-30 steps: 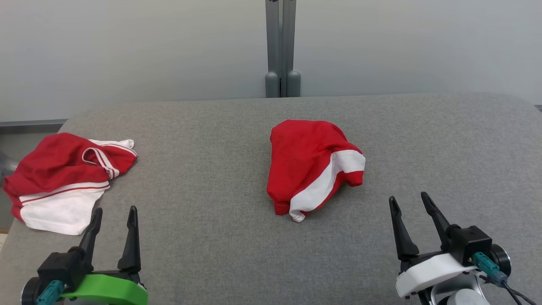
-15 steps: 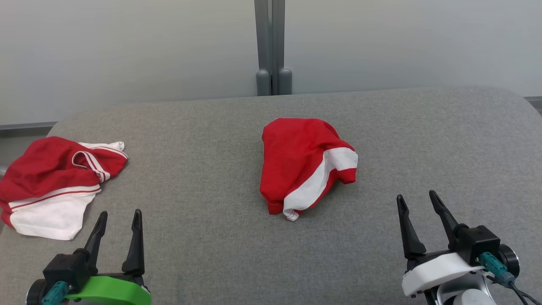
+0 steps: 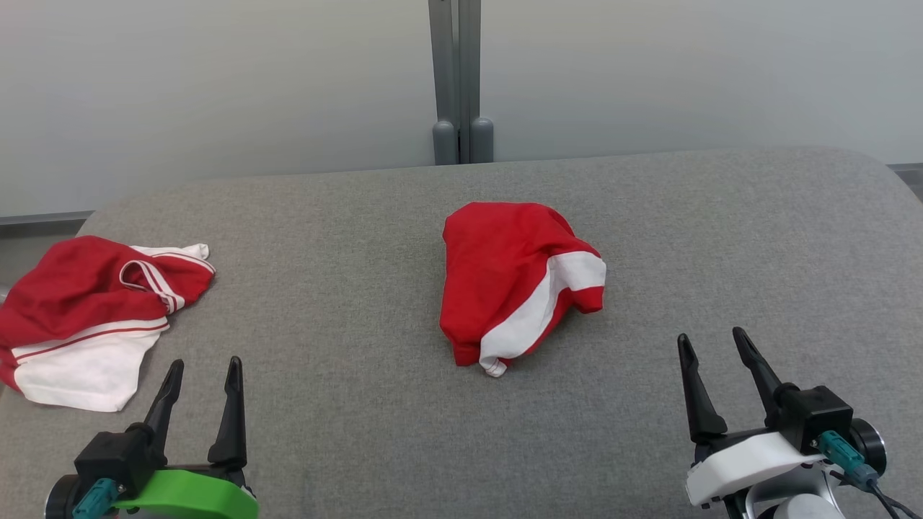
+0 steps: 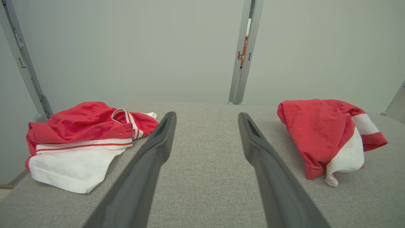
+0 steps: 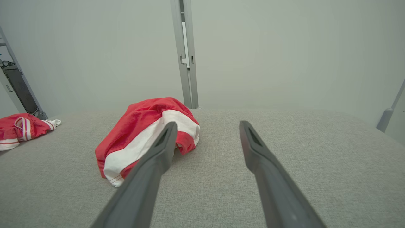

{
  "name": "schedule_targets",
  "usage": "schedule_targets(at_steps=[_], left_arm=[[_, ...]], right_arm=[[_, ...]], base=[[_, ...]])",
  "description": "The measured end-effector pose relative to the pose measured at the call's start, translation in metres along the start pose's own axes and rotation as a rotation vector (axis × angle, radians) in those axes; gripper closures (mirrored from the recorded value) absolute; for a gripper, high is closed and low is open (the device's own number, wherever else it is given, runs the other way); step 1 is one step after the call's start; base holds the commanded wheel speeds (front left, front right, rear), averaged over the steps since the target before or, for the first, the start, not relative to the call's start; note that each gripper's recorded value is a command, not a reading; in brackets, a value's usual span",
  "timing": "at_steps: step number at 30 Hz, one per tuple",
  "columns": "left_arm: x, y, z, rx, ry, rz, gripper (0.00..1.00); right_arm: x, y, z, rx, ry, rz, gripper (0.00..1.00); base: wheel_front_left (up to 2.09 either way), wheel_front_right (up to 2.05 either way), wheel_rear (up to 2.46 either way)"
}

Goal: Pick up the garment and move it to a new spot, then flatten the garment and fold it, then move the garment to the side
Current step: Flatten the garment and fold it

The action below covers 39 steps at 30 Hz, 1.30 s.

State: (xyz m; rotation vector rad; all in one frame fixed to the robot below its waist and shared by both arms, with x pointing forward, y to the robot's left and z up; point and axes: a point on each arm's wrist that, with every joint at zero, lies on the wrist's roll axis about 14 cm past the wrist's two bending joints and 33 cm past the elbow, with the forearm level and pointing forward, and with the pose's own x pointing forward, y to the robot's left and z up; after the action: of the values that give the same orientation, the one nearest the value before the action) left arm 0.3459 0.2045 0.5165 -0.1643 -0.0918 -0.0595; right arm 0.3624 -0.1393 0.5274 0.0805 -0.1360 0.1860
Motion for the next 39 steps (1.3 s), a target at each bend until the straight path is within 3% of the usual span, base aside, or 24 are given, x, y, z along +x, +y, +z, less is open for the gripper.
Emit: schedule_targets(at_steps=[39], left_arm=[[-0.004,0.018,0.003,0.048,0.016,0.065,0.00]], right_arm=[[0.006,0.006,-0.018,0.007,0.053,0.022,0.00]], base=[[0.00,0.00,0.00]])
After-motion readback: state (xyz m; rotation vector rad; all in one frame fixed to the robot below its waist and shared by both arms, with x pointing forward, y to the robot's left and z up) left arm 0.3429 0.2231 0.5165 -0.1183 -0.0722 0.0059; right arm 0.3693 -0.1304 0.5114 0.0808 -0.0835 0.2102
